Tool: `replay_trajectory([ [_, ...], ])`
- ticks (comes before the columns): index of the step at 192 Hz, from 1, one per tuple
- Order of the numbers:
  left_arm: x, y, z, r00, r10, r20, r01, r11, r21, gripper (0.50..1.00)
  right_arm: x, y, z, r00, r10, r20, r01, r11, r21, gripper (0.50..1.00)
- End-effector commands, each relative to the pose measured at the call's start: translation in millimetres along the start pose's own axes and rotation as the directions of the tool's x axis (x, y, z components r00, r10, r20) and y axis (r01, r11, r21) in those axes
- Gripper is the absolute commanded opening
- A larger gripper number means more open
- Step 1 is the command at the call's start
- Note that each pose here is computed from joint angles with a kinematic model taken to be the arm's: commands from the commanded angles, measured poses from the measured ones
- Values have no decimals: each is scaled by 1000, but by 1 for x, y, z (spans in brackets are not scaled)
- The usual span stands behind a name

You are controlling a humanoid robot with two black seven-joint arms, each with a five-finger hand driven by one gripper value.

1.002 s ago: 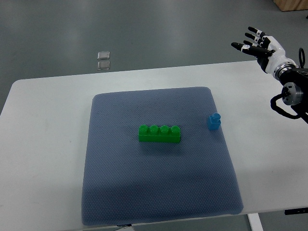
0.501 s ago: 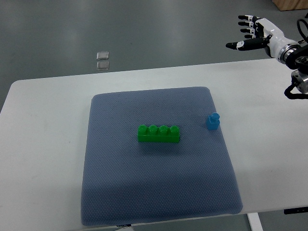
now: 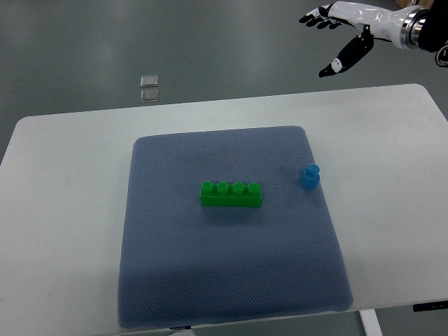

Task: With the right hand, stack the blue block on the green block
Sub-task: 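Swing the right hand over the mat toward the small blue block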

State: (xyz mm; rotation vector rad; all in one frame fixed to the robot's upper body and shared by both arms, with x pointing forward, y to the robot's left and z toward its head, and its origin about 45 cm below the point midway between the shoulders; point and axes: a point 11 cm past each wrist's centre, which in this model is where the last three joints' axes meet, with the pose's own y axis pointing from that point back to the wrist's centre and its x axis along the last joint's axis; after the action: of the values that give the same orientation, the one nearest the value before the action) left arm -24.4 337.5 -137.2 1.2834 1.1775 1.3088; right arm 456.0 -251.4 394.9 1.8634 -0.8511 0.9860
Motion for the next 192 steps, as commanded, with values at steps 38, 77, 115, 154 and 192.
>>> replay_trajectory([
  [38,0,0,0,1000,0,0,0,1000,0,1000,2,-6,-48,954,-132,-269,136,991,-3,919],
  [77,0,0,0,1000,0,0,0,1000,0,1000,-1,-8,-69,905,-219,-366,225,974,-26,919],
  [115,0,0,0,1000,0,0,0,1000,0,1000,-23,-7,-73,859,-326,-395,327,943,-66,919],
  [154,0,0,0,1000,0,0,0,1000,0,1000,-45,-7,-63,813,-418,-406,403,906,-127,917],
  [192,0,0,0,1000,0,0,0,1000,0,1000,-68,-12,-54,803,-473,-361,453,880,-144,915],
])
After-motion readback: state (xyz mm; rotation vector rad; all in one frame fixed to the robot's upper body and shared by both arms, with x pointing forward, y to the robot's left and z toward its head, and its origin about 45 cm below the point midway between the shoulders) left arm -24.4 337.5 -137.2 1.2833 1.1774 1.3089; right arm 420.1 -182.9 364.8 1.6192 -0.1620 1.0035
